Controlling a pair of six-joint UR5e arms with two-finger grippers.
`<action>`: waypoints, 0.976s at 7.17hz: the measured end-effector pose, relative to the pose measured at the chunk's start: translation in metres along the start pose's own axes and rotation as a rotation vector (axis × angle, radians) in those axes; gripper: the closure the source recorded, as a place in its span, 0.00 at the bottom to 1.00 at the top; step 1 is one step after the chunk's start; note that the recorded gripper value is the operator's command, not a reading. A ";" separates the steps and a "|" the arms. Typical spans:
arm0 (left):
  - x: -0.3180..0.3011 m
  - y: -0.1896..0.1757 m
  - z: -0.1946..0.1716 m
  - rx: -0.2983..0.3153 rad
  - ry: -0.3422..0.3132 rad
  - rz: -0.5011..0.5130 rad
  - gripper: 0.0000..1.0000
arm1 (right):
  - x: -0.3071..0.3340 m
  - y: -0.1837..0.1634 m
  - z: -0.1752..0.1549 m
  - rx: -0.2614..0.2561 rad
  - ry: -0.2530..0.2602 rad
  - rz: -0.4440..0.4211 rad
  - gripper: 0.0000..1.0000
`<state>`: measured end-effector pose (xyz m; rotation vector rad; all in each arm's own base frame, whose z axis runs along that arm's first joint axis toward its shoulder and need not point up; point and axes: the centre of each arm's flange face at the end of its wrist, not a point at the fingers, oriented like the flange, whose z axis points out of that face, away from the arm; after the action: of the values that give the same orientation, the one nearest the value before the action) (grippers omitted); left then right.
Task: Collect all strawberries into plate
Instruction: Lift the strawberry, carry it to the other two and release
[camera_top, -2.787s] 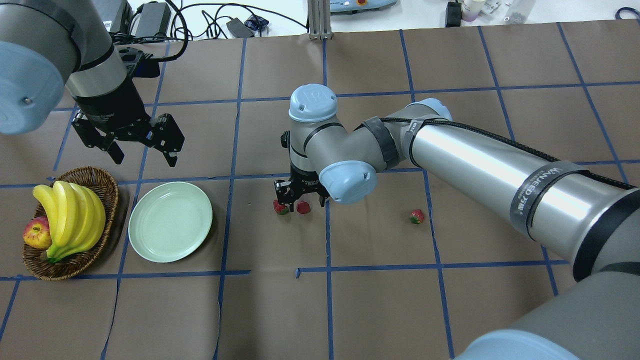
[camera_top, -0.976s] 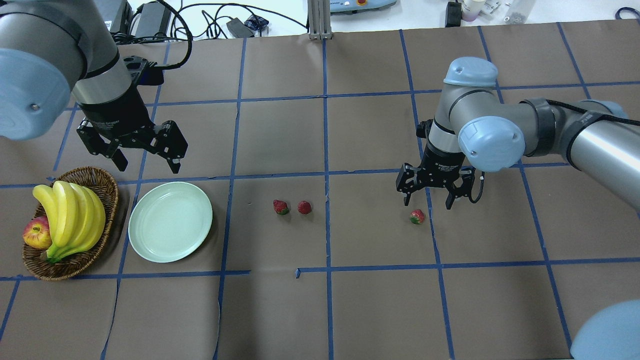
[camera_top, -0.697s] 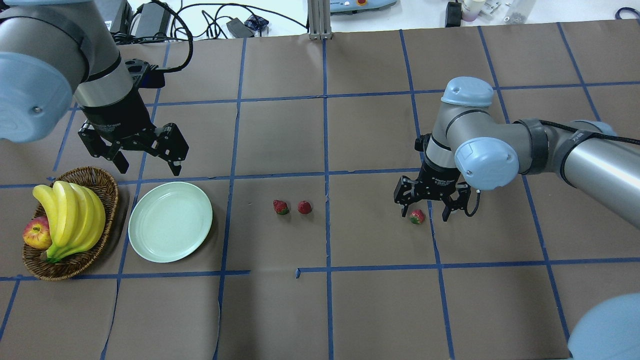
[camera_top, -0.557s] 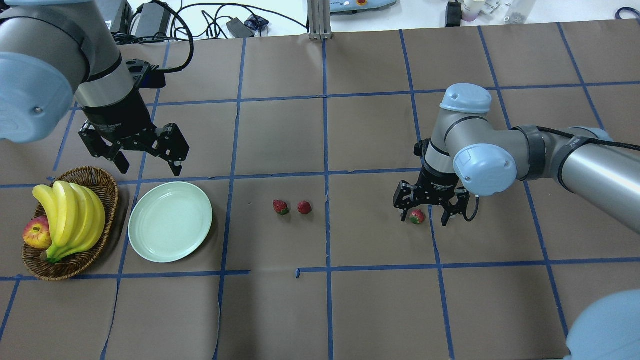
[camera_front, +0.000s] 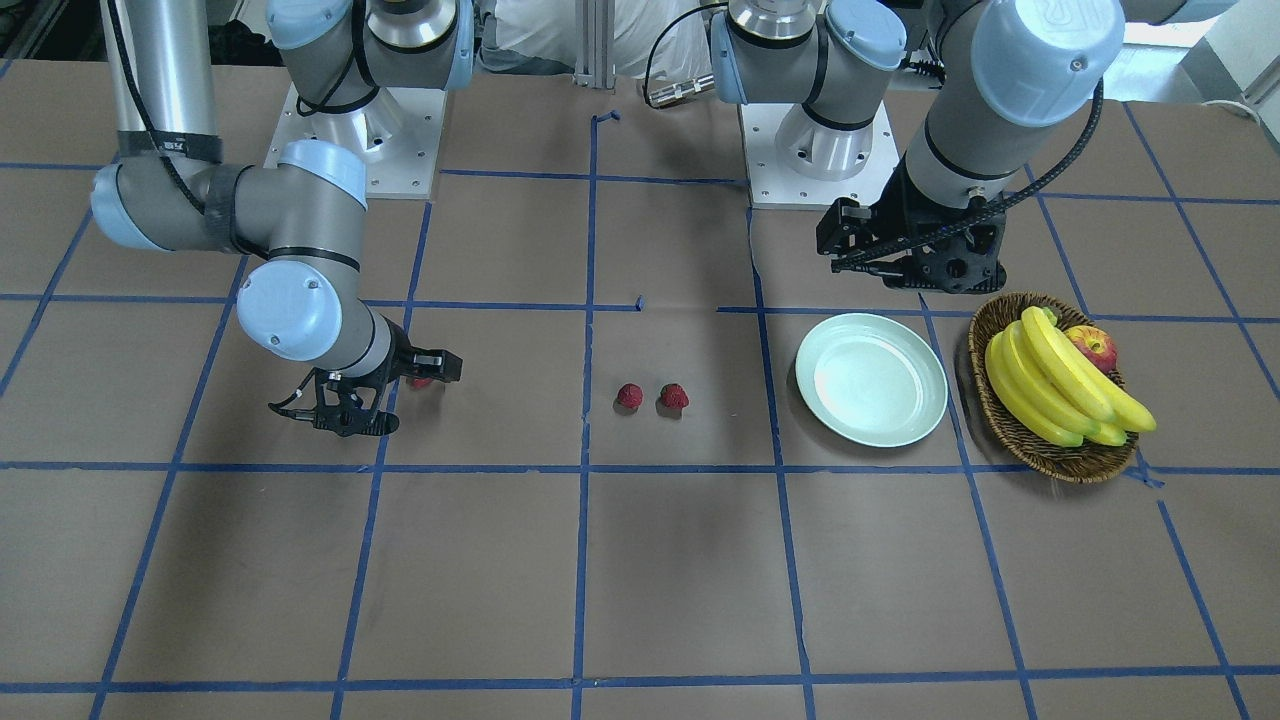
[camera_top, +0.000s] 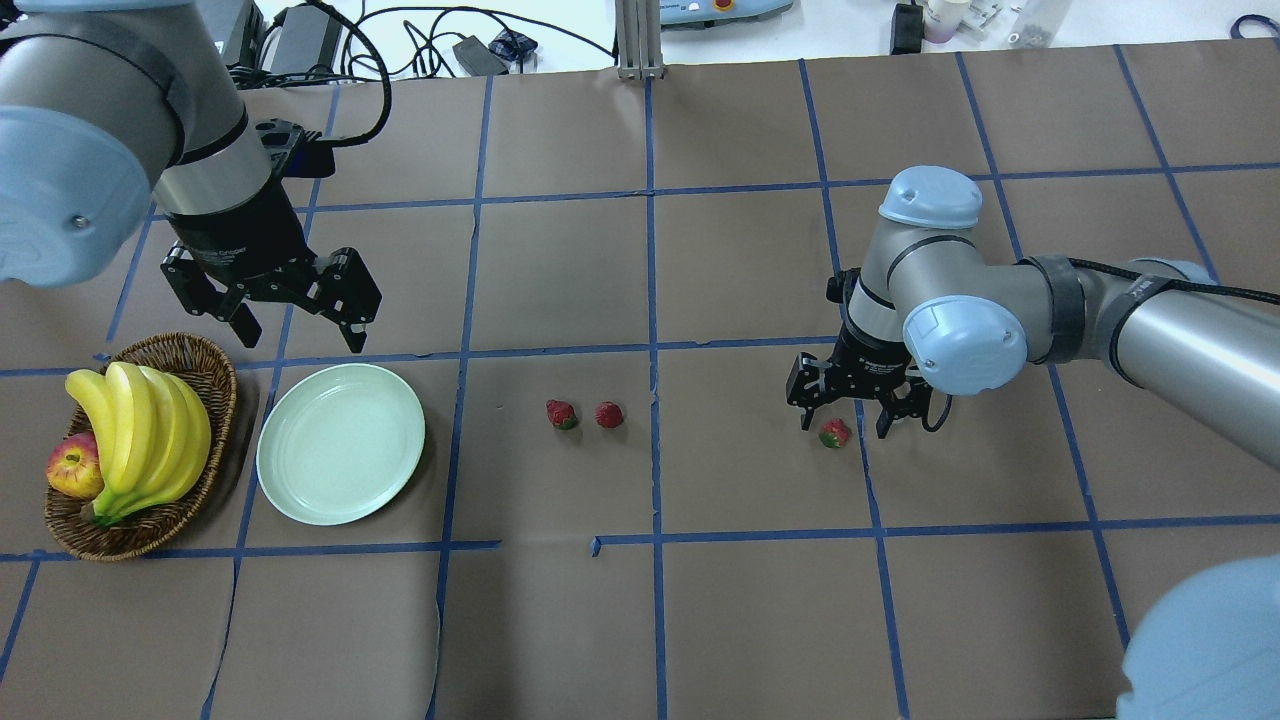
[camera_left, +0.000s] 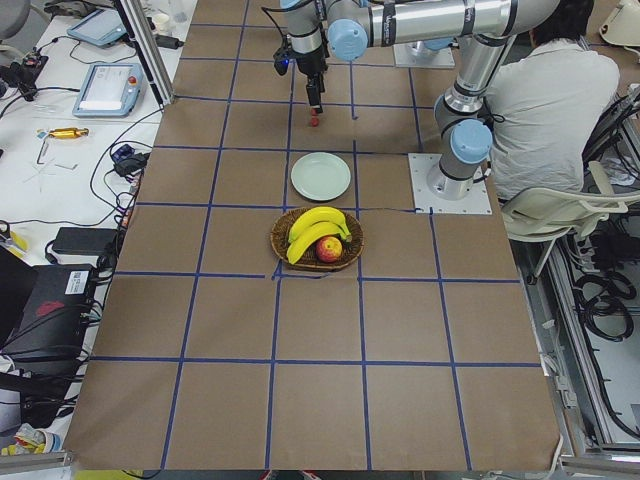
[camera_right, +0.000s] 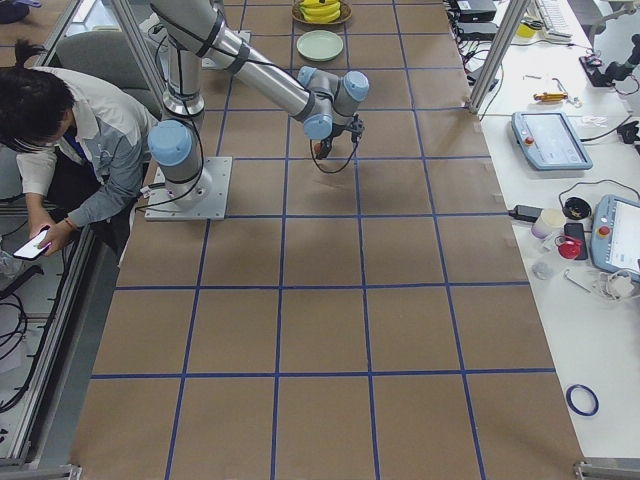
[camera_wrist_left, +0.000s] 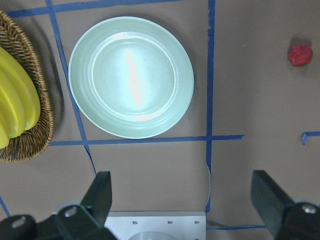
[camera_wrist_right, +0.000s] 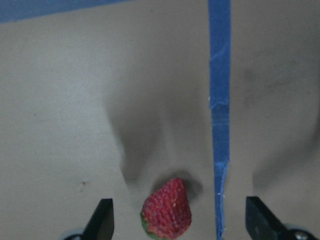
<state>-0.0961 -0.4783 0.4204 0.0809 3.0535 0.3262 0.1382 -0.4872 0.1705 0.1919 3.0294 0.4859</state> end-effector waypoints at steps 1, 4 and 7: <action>0.000 0.000 0.000 0.000 0.001 0.000 0.00 | 0.000 -0.001 0.001 0.005 0.000 0.000 0.23; 0.001 0.000 0.000 0.000 0.005 -0.001 0.00 | 0.002 0.003 0.006 -0.021 0.011 -0.002 0.40; 0.001 0.000 0.001 -0.001 0.005 0.000 0.00 | 0.001 0.001 0.002 -0.012 0.013 -0.043 1.00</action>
<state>-0.0973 -0.4779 0.4197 0.0797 3.0585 0.3287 0.1370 -0.4855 0.1683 0.1224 3.0355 0.5045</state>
